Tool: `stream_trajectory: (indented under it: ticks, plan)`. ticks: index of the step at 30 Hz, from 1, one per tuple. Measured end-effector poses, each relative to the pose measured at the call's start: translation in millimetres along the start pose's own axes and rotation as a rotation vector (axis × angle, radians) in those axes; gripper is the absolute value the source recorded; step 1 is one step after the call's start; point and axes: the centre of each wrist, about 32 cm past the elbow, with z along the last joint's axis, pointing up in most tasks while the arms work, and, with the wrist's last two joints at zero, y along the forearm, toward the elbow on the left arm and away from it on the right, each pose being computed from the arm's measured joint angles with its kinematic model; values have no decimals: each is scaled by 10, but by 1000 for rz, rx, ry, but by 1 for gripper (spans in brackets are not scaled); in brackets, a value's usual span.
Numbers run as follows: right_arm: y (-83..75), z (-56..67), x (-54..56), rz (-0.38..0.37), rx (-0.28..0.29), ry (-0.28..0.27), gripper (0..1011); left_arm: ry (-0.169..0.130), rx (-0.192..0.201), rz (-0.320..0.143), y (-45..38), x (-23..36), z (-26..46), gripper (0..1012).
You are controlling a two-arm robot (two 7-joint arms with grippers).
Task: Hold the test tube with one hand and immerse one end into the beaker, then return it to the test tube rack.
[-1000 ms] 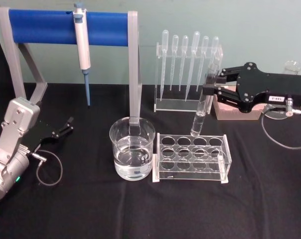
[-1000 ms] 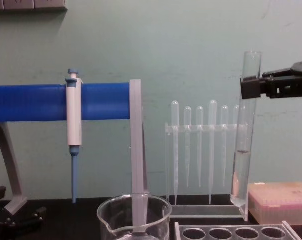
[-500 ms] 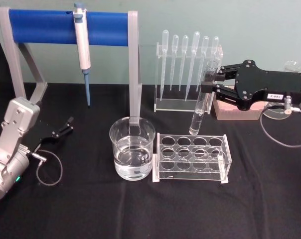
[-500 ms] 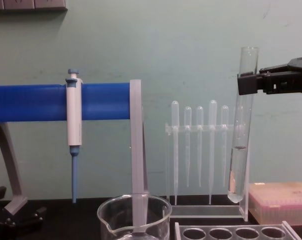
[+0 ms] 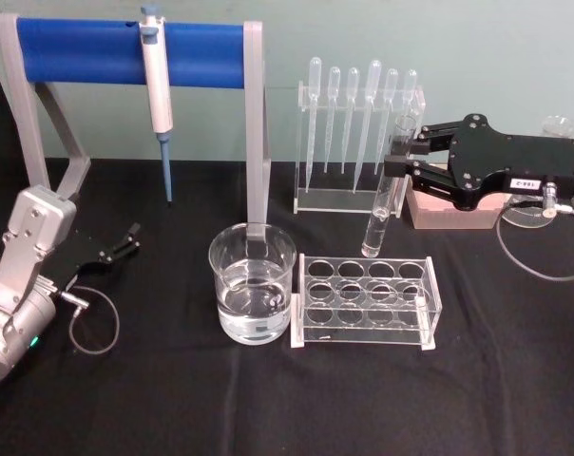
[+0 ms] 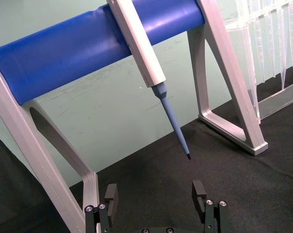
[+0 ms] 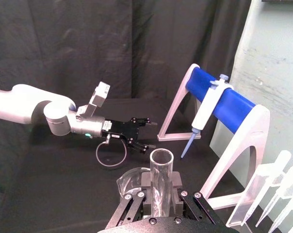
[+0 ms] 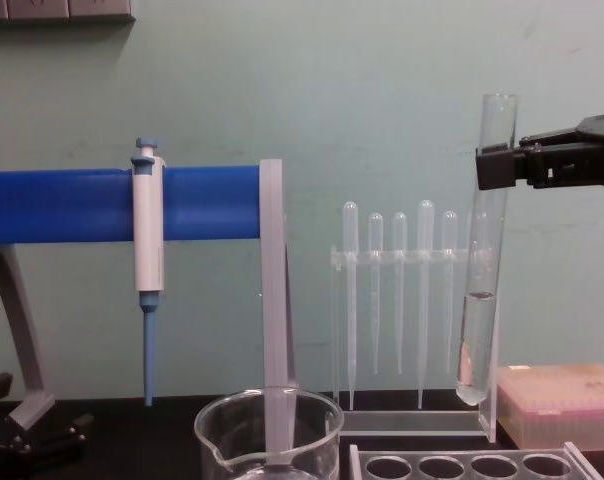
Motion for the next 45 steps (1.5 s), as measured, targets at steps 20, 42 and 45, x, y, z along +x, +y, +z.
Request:
stream_trajectory:
  ticks: [20,42,45]
  plan:
    - [-1,0,1,0,0,0,242,0,0,0,0,0,0,1000]
    - [-1,0,1,0,0,0,242,0,0,0,0,0,0,1000]
    - [-1,0,1,0,0,0,242,0,0,0,0,0,0,1000]
